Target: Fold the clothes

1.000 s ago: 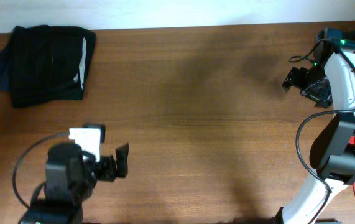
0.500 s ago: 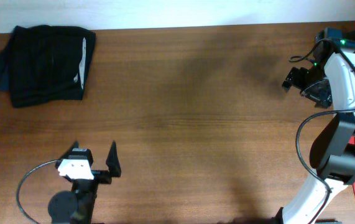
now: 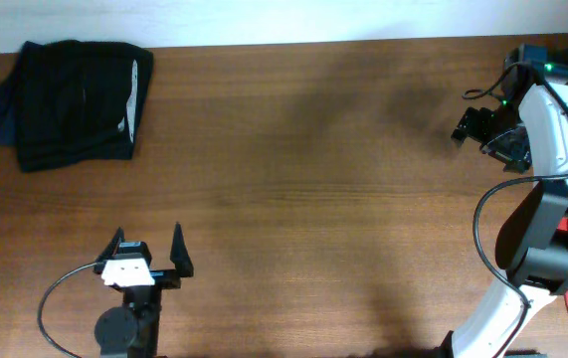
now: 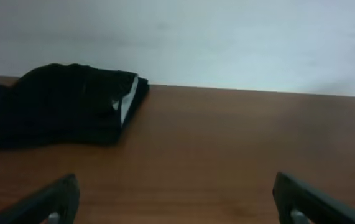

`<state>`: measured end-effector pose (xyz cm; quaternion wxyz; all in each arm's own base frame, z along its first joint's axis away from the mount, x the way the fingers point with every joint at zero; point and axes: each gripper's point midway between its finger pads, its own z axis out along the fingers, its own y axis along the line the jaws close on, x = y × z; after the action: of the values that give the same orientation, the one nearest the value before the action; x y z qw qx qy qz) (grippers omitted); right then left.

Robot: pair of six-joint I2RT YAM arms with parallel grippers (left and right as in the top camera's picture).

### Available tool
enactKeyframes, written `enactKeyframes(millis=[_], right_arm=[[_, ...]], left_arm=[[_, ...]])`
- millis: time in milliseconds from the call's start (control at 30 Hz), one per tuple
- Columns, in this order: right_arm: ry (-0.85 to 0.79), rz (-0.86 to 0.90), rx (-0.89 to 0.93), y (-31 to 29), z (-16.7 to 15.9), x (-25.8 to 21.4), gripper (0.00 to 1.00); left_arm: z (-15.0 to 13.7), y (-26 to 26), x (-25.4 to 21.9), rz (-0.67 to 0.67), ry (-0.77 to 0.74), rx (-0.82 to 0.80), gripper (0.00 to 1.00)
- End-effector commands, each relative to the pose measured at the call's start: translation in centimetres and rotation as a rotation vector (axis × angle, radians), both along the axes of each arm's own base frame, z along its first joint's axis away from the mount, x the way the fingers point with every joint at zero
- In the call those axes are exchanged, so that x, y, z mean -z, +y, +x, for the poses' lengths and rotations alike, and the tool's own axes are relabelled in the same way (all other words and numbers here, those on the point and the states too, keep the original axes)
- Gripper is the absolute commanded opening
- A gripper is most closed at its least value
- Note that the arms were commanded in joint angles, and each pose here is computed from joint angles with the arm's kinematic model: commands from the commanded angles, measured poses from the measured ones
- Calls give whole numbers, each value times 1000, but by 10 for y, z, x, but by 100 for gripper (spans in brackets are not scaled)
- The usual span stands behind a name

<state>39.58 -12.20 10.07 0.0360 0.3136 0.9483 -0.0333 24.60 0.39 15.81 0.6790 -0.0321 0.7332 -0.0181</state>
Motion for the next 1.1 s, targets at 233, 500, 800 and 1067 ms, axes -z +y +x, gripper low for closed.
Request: enactKeyframes(millis=[233,500,800,1067], right_arm=[[-20,-11,12,-3,2,-7,99],[-21,-11,8,-1,3,-8,99],[-513,-57,-309,130,-23,-195,99],[-968,20,-526,187,-153,-329,99]], left_arm=[[0,0,2,13,3,-3,99],[0,0,2,13,3,-3,99],[0,0,2,13,3,-3,99],[0,0,2,13,3,-3,99]])
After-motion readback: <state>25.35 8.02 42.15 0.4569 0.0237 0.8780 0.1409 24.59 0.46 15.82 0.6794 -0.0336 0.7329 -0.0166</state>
